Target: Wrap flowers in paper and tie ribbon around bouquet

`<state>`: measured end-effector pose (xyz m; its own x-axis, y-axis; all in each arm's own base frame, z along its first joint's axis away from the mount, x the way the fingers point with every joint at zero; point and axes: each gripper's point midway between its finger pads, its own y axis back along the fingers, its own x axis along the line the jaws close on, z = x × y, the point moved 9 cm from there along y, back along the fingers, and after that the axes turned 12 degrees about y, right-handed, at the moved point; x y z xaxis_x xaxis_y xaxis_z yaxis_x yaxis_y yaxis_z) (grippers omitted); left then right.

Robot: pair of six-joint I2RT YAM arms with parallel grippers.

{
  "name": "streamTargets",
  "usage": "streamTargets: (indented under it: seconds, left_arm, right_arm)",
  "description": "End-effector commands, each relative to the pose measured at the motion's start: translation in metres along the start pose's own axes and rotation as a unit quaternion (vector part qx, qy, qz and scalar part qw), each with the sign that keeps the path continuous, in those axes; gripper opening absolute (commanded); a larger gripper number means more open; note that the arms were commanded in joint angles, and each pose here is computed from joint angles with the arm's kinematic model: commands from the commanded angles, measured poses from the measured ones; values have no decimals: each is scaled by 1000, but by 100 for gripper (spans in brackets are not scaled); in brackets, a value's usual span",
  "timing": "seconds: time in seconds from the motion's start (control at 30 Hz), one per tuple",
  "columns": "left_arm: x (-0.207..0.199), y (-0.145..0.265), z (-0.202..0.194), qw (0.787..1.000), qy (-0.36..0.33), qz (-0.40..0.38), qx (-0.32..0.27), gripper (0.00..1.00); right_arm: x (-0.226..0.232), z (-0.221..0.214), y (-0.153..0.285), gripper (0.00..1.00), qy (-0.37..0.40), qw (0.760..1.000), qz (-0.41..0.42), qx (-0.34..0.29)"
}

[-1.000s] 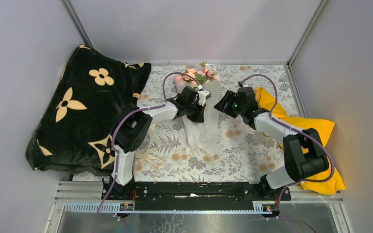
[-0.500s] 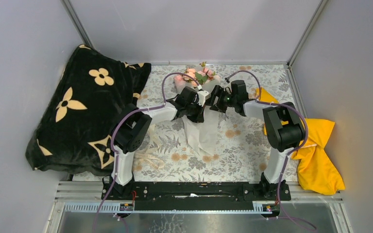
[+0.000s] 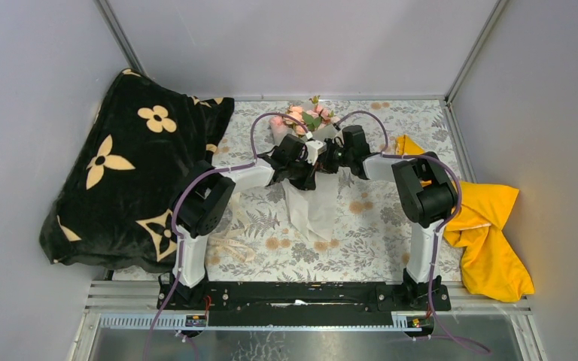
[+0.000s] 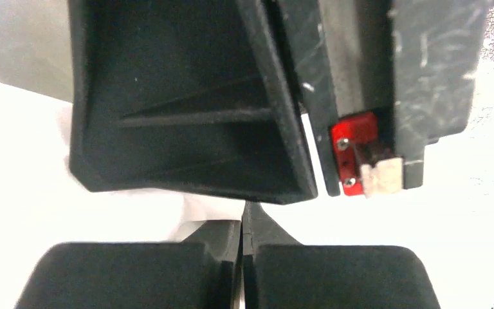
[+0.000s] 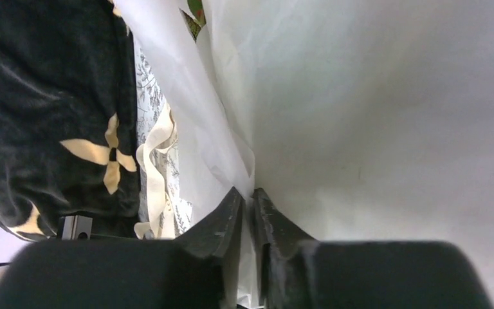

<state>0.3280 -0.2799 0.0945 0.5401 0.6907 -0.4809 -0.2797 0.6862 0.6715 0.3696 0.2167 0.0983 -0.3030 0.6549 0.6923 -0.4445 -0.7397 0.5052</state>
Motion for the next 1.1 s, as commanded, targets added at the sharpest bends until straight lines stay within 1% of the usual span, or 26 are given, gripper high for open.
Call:
streamTargets:
  seconds: [0.0, 0.03, 0.07, 0.23, 0.33, 0.37, 0.4, 0.53, 0.6, 0.67, 0.77, 0.8, 0.87, 0.9, 0.93, 1.0, 1.03, 1.07]
  left_arm:
    - [-8, 8, 7, 1000, -15, -1, -4, 1]
    - [-9, 10, 8, 1000, -18, 0, -4, 2]
    - [-10, 12, 9, 1000, -21, 2, -3, 2]
    - [-15, 17, 7, 999, -38, 7, 2, 3]
    - [-14, 17, 4, 999, -46, 12, 5, 11]
    - [-15, 17, 4, 999, -48, 14, 7, 15]
    - [-16, 19, 5, 999, -50, 15, 7, 22]
    - [-29, 36, 13, 997, -77, 10, 16, 57]
    - [-41, 51, 19, 995, -92, 2, 25, 70]
    - [-56, 72, 27, 994, -109, -11, 25, 77]
    - [-68, 102, 33, 991, -130, -16, 21, 82]
    - [-68, 111, 33, 991, -134, -7, 20, 82]
    - [-54, 120, 27, 991, -124, 38, 24, 81]
    - [-43, 121, 23, 992, -109, 59, 27, 77]
    - [-31, 120, 18, 993, -89, 75, 30, 69]
    - [-8, 115, 6, 993, -46, 99, 43, 50]
    - [2, 112, 1, 992, -29, 111, 52, 43]
    - [10, 106, -5, 991, -18, 120, 63, 38]
  right_arm:
    - [6, 9, 6, 9, 15, 999, -15, -25]
    - [4, 9, 8, 2, 14, 999, -21, -29]
    - [2, 9, 10, 0, 13, 999, -29, -34]
    - [-1, 15, 23, 0, 23, 997, -52, -55]
    - [1, 20, 29, 0, 35, 996, -53, -61]
    - [2, 21, 30, 0, 36, 996, -52, -61]
    - [1, 21, 29, 0, 34, 996, -51, -60]
    - [-8, 14, 25, 0, 19, 997, -49, -59]
    - [-15, 12, 25, 0, 4, 997, -49, -65]
    - [-21, 12, 25, 0, -5, 996, -50, -72]
    - [-25, 12, 25, 0, -8, 996, -54, -76]
    - [-26, 12, 25, 0, -9, 996, -54, -76]
    - [-27, 12, 25, 0, -11, 995, -53, -78]
    - [-27, 12, 26, 0, -12, 995, -52, -80]
    - [-27, 11, 25, 0, -13, 995, -52, -80]
    - [-27, 12, 26, 0, -15, 995, -51, -82]
    - [-27, 12, 26, 0, -16, 995, -51, -84]
    - [-26, 12, 27, 0, -17, 995, -50, -85]
